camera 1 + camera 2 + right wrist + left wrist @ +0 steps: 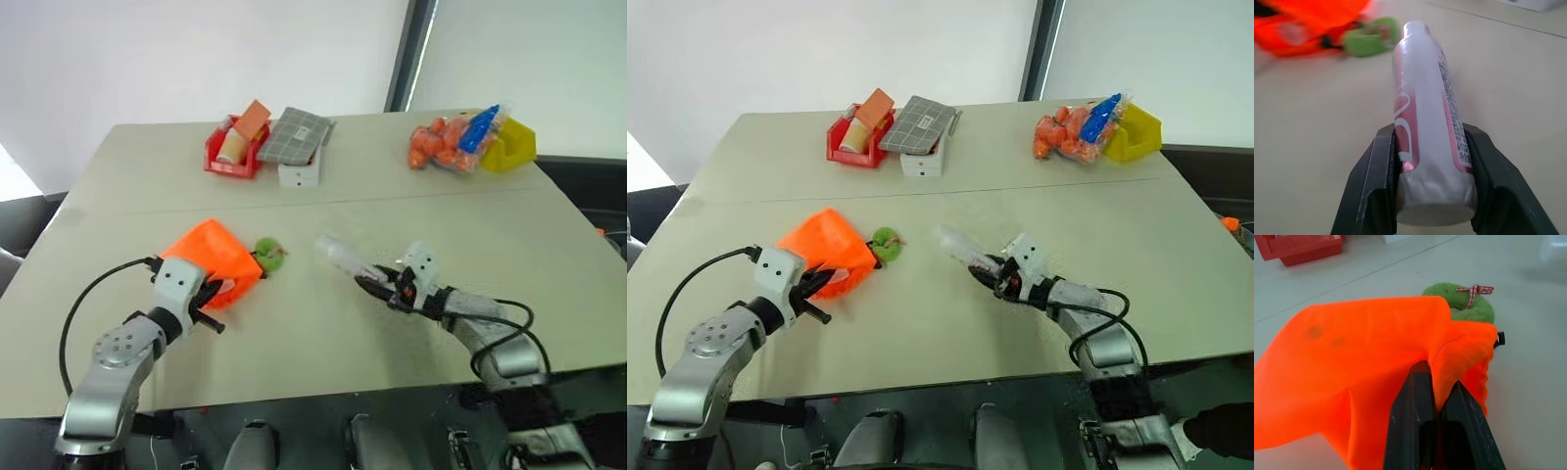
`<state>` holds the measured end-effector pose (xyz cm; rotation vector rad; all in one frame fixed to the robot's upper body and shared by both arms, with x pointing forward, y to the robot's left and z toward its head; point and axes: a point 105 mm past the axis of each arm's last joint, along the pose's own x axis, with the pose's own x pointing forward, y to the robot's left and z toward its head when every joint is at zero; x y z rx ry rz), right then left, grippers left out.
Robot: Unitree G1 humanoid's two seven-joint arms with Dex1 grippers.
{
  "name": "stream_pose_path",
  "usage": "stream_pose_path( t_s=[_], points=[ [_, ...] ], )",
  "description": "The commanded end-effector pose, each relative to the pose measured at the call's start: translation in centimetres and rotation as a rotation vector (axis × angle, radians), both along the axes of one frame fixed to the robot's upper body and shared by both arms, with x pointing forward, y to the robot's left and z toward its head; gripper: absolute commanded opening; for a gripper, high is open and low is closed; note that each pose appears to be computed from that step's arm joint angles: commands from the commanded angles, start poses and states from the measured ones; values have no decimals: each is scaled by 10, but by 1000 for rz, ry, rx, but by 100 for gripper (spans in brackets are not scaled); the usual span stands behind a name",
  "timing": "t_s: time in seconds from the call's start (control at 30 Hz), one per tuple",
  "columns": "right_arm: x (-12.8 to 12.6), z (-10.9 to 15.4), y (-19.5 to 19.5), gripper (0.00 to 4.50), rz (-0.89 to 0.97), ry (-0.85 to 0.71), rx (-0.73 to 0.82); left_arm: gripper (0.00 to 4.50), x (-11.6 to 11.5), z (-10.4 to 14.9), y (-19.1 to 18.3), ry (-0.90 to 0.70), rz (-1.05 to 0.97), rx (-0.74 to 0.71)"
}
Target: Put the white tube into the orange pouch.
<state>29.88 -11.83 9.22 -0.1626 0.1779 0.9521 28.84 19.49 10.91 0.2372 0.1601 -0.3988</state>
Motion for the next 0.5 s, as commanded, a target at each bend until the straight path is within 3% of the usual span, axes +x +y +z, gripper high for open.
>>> stream_pose_path(
  t_s=[0.03, 0.17, 0.5],
  points=[
    [-33, 12, 42, 131, 191, 10, 14, 0, 4, 17, 3, -57, 2, -17],
    [-40, 1, 69, 131, 238, 73, -9, 0, 5, 23, -1, -63, -15, -20],
    [-12, 10, 112, 131, 201, 76, 92, 0, -5, 33, -17, -69, -93, -40]
  ],
)
